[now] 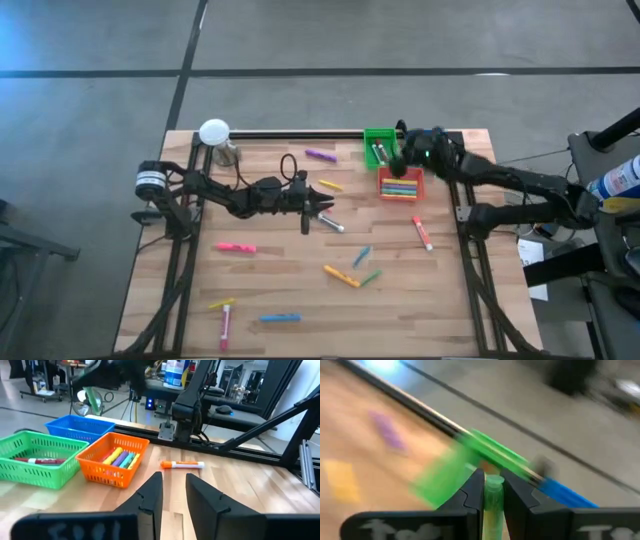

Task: Pick & Place Markers
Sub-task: Put the left green pen into the blue bin, then put the green marker pen into the green bin

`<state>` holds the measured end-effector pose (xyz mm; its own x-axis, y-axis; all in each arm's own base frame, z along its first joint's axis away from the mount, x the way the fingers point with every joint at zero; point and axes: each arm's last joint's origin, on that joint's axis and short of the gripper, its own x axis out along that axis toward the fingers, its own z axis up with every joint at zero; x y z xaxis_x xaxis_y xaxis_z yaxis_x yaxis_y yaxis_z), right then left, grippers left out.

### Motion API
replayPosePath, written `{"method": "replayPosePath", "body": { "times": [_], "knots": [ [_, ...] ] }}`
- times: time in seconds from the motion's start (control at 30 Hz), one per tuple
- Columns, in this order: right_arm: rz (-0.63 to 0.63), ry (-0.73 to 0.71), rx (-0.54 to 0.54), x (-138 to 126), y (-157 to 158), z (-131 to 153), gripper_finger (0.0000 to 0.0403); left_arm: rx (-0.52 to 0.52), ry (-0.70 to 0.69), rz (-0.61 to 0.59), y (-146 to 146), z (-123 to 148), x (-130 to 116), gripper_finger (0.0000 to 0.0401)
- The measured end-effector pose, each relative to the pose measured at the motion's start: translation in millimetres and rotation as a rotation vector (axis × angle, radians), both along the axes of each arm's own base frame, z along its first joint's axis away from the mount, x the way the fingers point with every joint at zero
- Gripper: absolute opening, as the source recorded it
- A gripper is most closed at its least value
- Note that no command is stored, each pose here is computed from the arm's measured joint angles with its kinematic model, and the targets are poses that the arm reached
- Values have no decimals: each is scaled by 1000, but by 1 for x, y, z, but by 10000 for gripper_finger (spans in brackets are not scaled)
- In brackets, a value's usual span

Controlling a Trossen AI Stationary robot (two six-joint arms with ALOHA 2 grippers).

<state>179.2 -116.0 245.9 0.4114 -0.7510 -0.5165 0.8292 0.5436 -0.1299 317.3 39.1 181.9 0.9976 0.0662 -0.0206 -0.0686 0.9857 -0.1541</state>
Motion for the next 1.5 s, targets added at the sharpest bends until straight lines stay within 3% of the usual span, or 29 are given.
{"method": "replayPosePath", "body": {
  "times": [0.2, 0.33, 0.63, 0.97, 1.1, 1.27, 1.5],
  "knots": [
    [-284, 95, 135, -25, -48, -22, 43, 31, -51, 5, 2, 6, 0, 77],
    [-396, 146, 189, -33, -77, -46, 43, 26, -53, -8, 1, 6, 0, 77],
    [-480, 236, 281, -32, -116, -81, 49, 19, -24, -24, 1, 3, 0, 77],
    [-481, 252, 297, -27, -122, -74, 114, 0, -8, -26, 2, 1, 0, 78],
    [-423, 204, 321, -31, -109, -60, 123, 1, 3, -26, 2, 0, 0, 78],
    [-217, 109, 321, -27, -72, -45, 97, -5, -8, -10, 2, -2, -3, 70],
    [56, -17, 239, -18, -11, -40, 45, -13, -143, 41, 8, -12, -32, 12]
  ]
}}
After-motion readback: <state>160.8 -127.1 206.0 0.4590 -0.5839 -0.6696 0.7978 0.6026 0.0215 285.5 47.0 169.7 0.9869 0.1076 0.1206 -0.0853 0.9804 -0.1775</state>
